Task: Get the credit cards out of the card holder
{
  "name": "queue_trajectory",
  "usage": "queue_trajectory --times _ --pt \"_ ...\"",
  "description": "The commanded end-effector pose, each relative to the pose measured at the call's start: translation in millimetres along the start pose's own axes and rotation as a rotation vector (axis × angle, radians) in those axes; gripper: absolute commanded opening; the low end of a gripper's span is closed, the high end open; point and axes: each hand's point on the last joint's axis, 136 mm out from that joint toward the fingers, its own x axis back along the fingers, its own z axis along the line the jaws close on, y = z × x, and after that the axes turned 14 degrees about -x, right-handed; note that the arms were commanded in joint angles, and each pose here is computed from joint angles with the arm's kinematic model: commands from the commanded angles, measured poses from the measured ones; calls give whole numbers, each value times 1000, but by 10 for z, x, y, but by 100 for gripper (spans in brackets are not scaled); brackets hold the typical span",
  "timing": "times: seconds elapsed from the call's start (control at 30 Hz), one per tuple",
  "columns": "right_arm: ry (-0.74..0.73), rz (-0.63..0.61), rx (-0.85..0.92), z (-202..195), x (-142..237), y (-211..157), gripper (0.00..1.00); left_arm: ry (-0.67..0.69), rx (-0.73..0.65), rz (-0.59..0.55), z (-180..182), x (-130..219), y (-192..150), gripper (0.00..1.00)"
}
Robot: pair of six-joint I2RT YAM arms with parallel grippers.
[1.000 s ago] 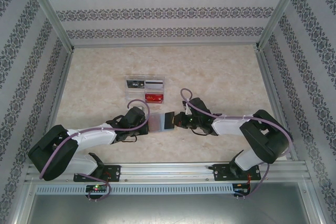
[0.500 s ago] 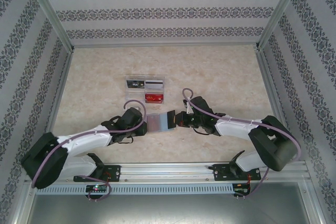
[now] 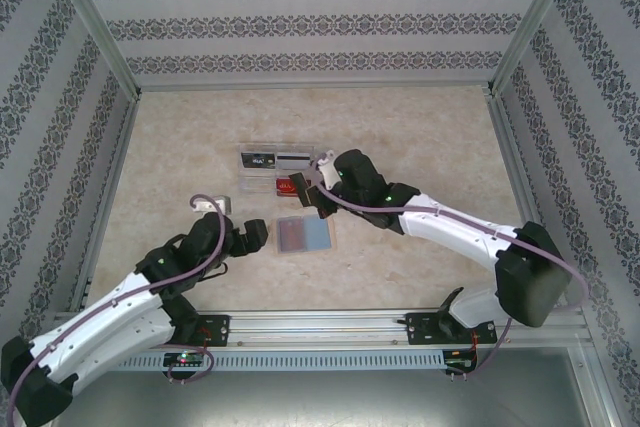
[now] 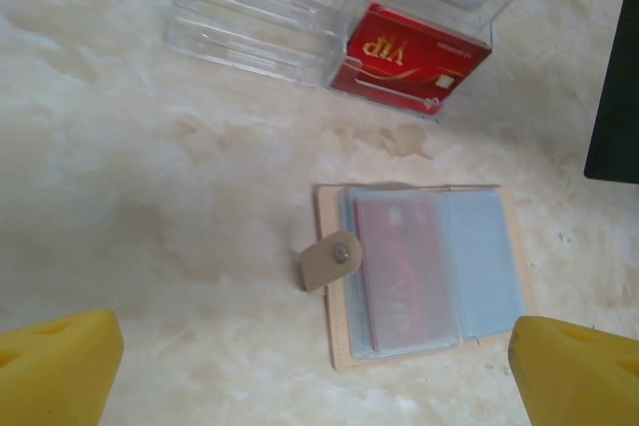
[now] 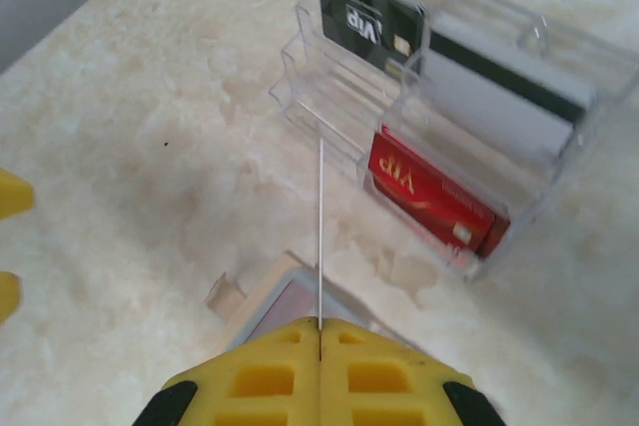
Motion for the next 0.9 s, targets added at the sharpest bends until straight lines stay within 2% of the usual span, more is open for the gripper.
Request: queue_trajectory --times 0.0,0.2,0.47,0.67,0.87 --pt "-80 29 275 -24 -95 127 0 111 24 25 298 80 -170 100" --pt "-116 66 564 85 -322 388 0 124 39 4 395 205 -192 100" --pt "-216 256 820 15 -682 561 0 125 51 11 442 275 -246 100" --pt "-219 245 980 114 -885 721 0 131 58 13 491 322 -286 100" --pt "-216 275 1056 169 -1084 797 0 135 69 6 526 350 -310 100"
